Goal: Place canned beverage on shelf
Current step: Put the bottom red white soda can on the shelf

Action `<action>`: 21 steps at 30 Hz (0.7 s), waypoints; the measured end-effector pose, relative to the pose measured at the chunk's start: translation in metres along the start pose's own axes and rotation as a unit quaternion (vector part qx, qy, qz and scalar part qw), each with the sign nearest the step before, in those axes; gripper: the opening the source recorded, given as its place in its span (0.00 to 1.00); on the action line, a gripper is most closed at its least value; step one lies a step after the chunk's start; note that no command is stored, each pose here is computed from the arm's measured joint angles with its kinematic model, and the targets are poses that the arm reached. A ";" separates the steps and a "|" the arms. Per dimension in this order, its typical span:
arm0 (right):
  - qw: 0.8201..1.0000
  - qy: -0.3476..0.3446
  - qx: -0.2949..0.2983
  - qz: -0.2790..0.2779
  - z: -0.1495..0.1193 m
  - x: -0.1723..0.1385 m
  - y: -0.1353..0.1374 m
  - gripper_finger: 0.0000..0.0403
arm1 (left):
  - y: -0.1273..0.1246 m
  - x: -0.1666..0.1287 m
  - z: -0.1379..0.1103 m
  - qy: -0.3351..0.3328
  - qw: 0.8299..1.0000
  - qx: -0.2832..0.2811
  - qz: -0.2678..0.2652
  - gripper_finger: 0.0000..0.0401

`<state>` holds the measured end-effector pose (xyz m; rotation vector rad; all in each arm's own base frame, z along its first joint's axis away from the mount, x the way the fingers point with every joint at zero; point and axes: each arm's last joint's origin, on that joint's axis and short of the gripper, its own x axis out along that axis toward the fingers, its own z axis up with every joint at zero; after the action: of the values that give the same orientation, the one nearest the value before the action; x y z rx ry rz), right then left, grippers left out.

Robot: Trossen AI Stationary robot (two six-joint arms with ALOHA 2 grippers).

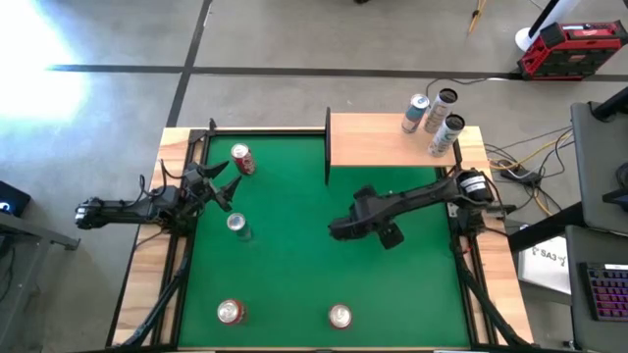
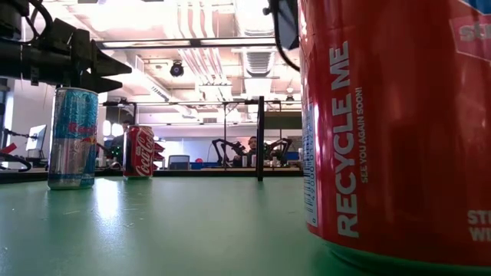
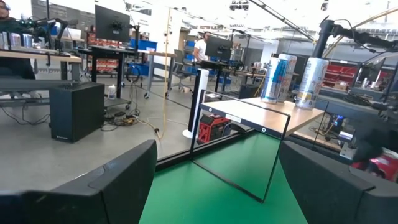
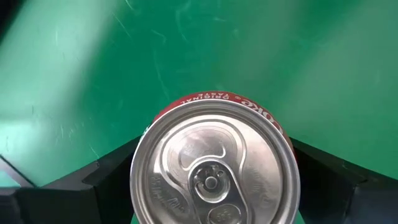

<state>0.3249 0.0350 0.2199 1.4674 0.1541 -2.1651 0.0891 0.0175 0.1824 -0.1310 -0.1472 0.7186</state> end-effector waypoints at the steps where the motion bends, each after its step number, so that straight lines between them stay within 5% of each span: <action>1: 1.000 -0.003 -0.001 -0.004 0.002 0.002 0.005 0.81 | 0.000 0.000 0.000 0.000 1.000 0.000 0.000 0.81; 9: 0.999 0.004 -0.036 -0.024 0.008 0.015 0.035 0.81 | 0.000 0.000 0.000 0.000 1.000 0.000 0.000 0.81; 21: 0.998 0.021 -0.047 -0.022 0.003 0.020 0.041 0.81 | 0.000 0.000 0.000 0.000 1.000 0.000 0.000 0.81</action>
<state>0.3363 -0.0088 0.2108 1.4690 0.3013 -2.1329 0.0891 0.0176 0.1824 -0.1306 -0.1471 0.7185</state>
